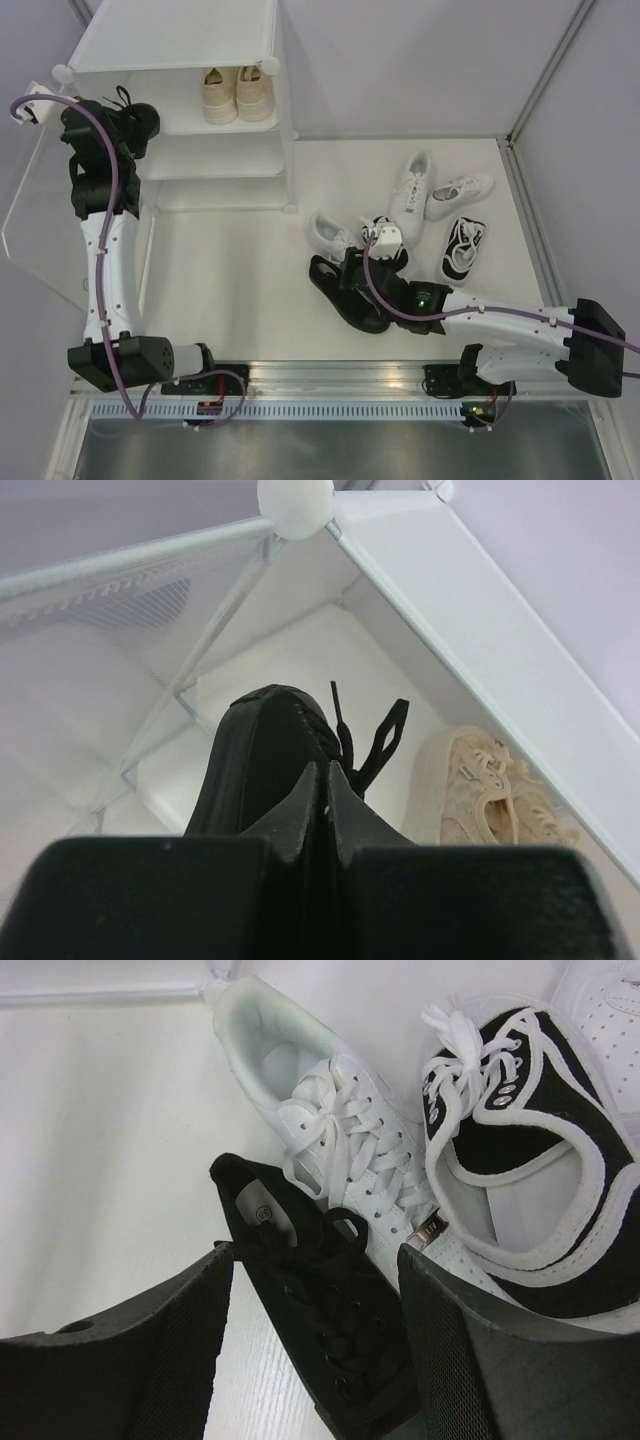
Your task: Place and organize the shoes in the shoe cabinet
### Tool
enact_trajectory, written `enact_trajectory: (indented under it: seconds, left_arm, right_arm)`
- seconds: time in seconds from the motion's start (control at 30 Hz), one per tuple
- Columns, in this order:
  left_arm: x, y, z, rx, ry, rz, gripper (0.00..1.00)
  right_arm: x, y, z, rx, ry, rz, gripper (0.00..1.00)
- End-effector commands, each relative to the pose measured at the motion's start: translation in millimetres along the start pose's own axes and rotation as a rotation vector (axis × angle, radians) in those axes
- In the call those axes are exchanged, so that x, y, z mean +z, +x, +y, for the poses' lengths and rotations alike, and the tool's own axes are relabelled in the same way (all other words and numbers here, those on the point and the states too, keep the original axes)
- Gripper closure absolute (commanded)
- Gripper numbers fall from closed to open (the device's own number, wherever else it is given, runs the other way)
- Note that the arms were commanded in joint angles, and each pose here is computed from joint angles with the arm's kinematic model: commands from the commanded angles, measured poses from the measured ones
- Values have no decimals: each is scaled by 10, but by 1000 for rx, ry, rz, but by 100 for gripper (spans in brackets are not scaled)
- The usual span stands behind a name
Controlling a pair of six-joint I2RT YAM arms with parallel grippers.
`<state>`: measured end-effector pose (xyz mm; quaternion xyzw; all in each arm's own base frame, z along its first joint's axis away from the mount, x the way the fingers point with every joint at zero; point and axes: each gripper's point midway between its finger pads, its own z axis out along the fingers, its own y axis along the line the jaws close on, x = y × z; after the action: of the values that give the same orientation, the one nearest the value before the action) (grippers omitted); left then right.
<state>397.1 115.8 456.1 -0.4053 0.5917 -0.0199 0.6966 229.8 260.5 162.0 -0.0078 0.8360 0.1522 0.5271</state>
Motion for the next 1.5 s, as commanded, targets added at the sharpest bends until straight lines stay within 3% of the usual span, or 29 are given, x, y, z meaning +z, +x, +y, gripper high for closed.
enact_trajectory:
  seconds: [0.0,0.47,0.6,0.77,0.97,1.17,1.47]
  left_arm:
    - [178,27,-235,-124,118,-4,98]
    - [483,738,32,-7,101,120,98]
    - [592,769,43,39,93,116,97]
    - [722,866,57,81,93,123,88]
    - [743,892,56,130,108,129,68]
    - [635,651,-47,172,143,83,53]
    - [484,386,-208,208,190,54,37]
  right_arm:
    - [-6,-50,-37,-11,19,-23,29]
    - [67,51,15,-35,14,1,29]
    - [71,55,21,-41,11,1,29]
    - [74,51,59,-43,-11,2,29]
    - [81,108,79,-54,-26,18,29]
    - [74,133,86,-55,-37,25,29]
    - [93,216,137,-66,-61,55,29]
